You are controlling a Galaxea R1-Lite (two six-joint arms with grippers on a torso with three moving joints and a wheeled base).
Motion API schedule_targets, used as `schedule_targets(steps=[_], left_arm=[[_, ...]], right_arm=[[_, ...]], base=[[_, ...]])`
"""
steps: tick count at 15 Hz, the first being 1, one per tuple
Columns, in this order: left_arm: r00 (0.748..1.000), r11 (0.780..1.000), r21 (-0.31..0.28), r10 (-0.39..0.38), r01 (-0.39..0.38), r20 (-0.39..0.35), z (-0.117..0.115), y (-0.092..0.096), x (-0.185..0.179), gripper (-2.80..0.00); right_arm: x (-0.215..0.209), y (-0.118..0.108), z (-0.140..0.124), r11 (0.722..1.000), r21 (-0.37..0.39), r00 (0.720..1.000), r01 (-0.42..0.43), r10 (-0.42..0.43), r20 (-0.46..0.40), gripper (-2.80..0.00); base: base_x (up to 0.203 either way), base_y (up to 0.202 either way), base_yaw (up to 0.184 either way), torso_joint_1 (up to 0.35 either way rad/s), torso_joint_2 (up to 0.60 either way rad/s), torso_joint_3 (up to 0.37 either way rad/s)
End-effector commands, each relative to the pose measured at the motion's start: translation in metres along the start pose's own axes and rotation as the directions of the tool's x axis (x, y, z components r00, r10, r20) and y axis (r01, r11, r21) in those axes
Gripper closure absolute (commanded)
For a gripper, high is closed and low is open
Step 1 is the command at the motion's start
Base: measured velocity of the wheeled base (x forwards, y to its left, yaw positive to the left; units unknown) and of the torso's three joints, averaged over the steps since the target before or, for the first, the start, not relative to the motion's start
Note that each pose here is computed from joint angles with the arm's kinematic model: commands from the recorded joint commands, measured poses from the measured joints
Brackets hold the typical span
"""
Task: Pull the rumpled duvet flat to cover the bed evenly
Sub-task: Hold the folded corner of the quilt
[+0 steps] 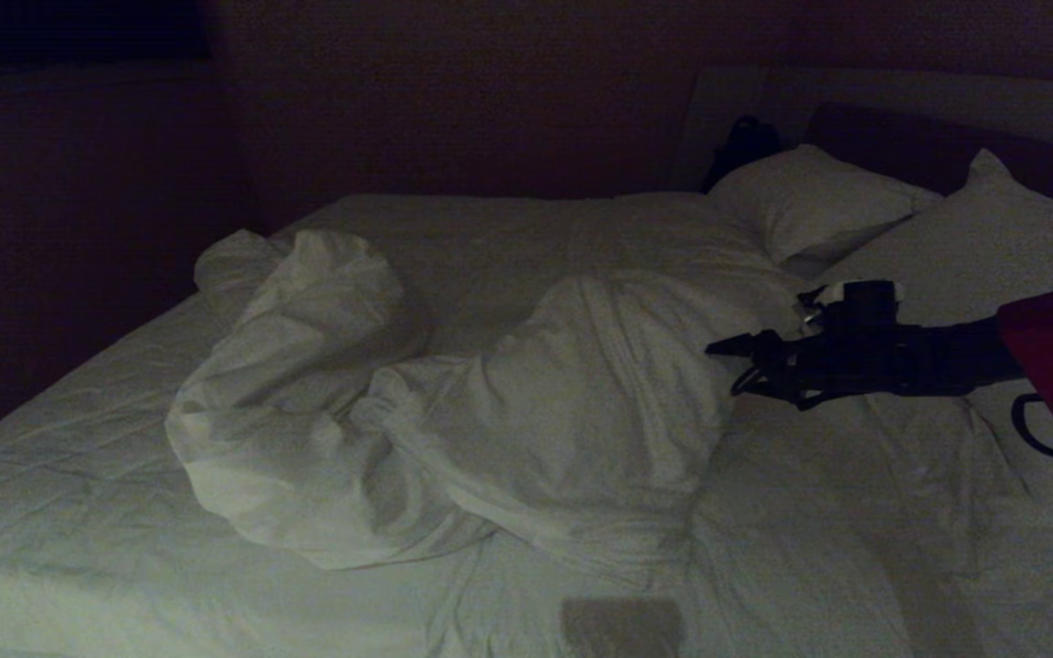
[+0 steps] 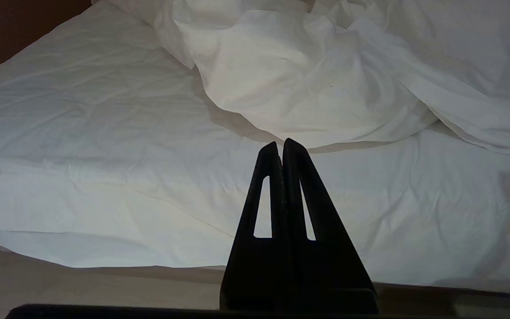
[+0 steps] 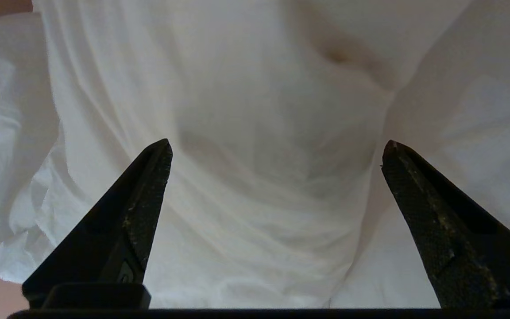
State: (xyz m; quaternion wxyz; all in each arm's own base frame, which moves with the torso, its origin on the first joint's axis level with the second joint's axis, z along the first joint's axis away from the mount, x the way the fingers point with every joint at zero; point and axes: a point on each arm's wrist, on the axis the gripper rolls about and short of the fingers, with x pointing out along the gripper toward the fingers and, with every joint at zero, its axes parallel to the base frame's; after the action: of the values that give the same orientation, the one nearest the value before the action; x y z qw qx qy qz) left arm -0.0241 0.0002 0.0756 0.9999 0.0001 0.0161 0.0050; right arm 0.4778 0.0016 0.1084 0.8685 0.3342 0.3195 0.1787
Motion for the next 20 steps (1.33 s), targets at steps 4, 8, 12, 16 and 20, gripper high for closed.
schedule_targets(steps=[4,8,12,16,20], left_arm=[[1.000,1.000,0.000,0.001,-0.001,0.000,0.000,0.000,0.000,0.00],[1.000,1.000,0.000,0.001,-0.001,0.000,0.000,0.000,0.000,0.00],[1.000,1.000,0.000,0.001,-0.001,0.000,0.000,0.000,0.000,0.00],[1.000,1.000,0.000,0.001,-0.001,0.000,0.000,0.000,0.000,0.00],[1.000,1.000,0.000,0.001,-0.001,0.000,0.000,0.000,0.000,0.00]], right_arm=[[0.016,-0.003,-0.005,0.998,0.062,1.000,-0.007,0.009,-0.021,-2.80],[0.025,0.004,-0.013,0.998,0.060,0.999,-0.005,0.007,-0.038,-2.80],[0.029,0.007,-0.018,0.998,0.060,0.999,-0.007,0.010,-0.050,-2.80],[0.029,0.008,-0.018,0.998,0.061,0.999,-0.008,0.011,-0.052,-2.80],[0.028,0.008,-0.018,0.998,0.061,0.999,-0.007,0.011,-0.051,-2.80]], base=[[0.000,0.000,0.000,0.000,0.00,0.000],[0.000,0.000,0.000,0.000,0.00,0.000],[0.000,0.000,0.000,0.000,0.00,0.000],[0.000,0.000,0.000,0.000,0.00,0.000],[0.000,0.000,0.000,0.000,0.00,0.000]])
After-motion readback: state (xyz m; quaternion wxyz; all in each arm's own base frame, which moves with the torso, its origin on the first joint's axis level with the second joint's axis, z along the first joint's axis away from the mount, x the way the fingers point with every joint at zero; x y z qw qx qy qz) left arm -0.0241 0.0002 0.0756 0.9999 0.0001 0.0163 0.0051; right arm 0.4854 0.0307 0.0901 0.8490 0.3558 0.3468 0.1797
